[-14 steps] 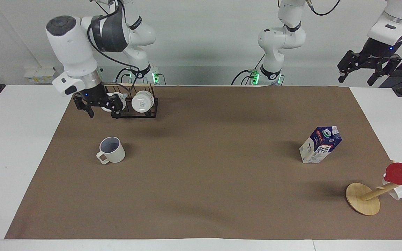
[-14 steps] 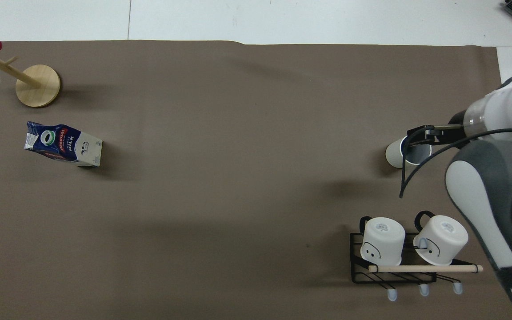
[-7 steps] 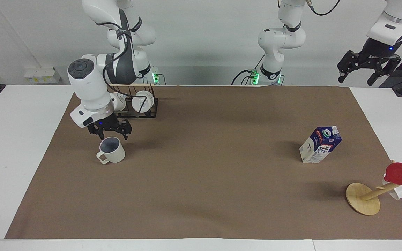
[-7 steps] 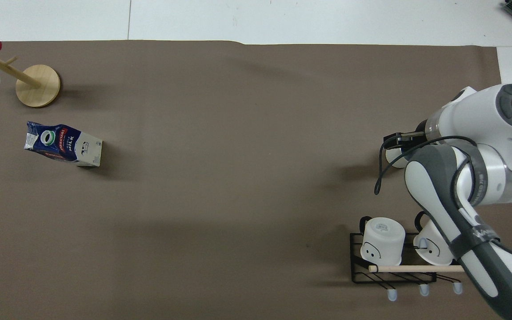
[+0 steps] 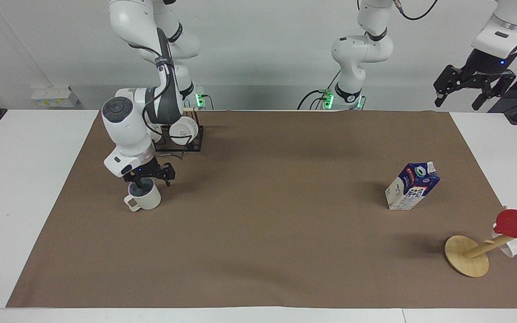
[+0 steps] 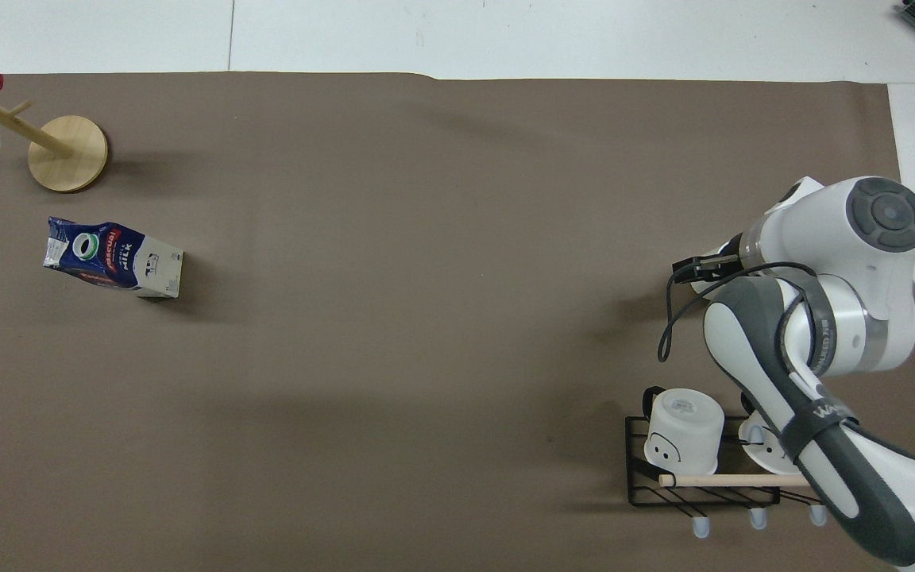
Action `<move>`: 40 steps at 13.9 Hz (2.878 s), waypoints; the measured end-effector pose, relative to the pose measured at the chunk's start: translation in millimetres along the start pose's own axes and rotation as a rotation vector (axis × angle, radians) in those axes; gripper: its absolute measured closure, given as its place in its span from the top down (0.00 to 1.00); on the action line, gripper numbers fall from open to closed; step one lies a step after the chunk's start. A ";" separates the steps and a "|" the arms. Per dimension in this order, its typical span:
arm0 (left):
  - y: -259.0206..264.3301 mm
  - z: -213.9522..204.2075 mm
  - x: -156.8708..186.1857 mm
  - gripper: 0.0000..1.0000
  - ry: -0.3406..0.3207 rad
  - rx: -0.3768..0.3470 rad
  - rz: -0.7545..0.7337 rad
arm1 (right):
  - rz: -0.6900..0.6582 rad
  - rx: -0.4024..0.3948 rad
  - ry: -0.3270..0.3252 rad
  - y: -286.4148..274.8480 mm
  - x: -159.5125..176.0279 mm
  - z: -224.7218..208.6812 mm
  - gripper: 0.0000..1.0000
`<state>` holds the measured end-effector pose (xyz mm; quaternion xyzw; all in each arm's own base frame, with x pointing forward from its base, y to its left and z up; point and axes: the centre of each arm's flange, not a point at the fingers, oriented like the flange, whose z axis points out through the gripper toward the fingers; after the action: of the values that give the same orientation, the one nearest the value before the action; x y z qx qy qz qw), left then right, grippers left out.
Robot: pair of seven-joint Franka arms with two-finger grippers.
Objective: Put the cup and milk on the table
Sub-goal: 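Lift the white mug with the right gripper and carry it toward the table center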
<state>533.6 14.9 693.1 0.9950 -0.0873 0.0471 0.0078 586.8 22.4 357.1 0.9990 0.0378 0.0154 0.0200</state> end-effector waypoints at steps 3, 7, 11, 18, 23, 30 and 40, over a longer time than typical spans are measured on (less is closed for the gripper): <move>0.0 0.0 0.0 1.00 0.000 0.000 0.000 | -0.004 -0.001 -0.003 -0.4 0.4 7.5 1.00; 0.1 0.0 0.0 1.00 0.000 0.000 0.000 | -0.032 -0.001 -0.004 -0.4 0.4 8.7 0.74; 0.2 0.0 0.0 1.00 0.000 0.000 0.000 | -0.032 -0.001 0.000 -0.4 1.4 8.3 0.27; 0.2 0.0 0.0 1.00 0.000 0.000 0.000 | 0.068 0.002 0.072 -21.8 24.1 -25.6 0.04; 0.5 0.0 0.1 1.00 0.000 0.000 0.001 | 0.143 0.012 0.060 -98.9 35.1 -79.3 0.04; 1.5 0.0 0.3 1.00 0.000 0.000 0.003 | 0.192 0.042 0.090 -216.5 18.5 -97.7 0.04; 2.0 0.0 0.4 1.00 0.000 0.000 0.004 | 0.241 0.050 0.092 -335.7 15.5 -52.6 0.04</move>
<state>533.6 12.9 693.1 0.9949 -0.0892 0.0471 0.0079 575.4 360.1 396.3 0.9947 -0.0815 0.0626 -0.0085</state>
